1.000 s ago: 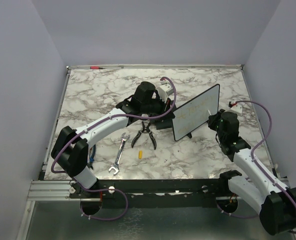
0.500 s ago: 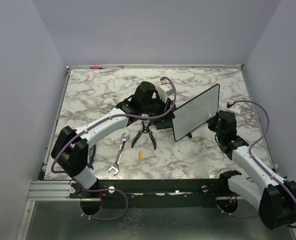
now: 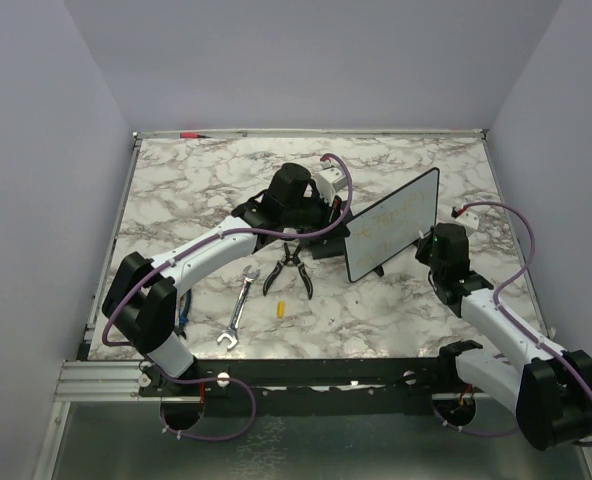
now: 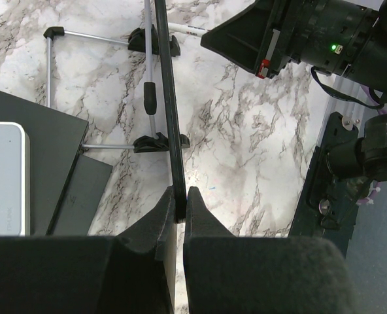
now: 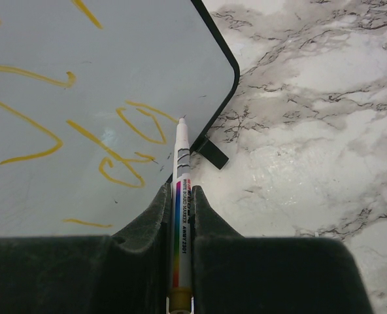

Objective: Write a sentence on the whiteboard

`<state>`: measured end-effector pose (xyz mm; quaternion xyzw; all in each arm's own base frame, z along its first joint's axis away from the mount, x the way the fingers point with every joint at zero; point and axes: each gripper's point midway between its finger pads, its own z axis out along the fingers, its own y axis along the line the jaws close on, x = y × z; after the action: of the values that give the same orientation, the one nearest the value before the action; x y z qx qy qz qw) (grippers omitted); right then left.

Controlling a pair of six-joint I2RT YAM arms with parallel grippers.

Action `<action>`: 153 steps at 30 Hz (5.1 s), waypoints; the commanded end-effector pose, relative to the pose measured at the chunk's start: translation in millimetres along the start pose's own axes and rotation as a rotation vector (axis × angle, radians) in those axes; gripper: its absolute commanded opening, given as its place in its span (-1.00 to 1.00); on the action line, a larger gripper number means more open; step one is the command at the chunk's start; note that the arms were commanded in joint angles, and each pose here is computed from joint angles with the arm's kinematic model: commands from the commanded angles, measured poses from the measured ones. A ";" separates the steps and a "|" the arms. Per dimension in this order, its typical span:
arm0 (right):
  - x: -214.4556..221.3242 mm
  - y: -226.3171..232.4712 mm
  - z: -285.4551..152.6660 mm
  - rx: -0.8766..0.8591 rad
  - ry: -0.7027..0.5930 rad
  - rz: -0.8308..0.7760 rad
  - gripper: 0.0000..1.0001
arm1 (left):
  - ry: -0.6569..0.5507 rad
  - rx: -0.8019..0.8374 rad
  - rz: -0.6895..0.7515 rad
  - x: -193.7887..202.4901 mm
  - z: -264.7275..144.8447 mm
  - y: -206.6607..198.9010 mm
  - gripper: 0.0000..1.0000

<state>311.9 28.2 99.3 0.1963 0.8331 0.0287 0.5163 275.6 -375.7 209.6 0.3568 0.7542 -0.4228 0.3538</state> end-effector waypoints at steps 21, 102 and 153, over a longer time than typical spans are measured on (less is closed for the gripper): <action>-43.1 4.0 -10.0 -0.051 -0.122 0.060 -0.99 | 0.019 0.071 0.008 -1.0 -2.5 -20.4 -1.00; -13.0 -0.3 10.2 -0.104 0.023 0.079 -0.99 | 0.021 0.076 0.003 -0.5 -2.0 -21.2 -1.00; -22.2 -35.1 16.6 -0.013 -0.009 0.197 -0.99 | 0.019 0.074 0.008 -1.0 -2.4 -23.0 -1.00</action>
<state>319.9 -16.0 101.3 0.2763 0.8111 0.0726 0.5104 274.3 -376.8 210.0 0.3583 0.7532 -0.4236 0.3535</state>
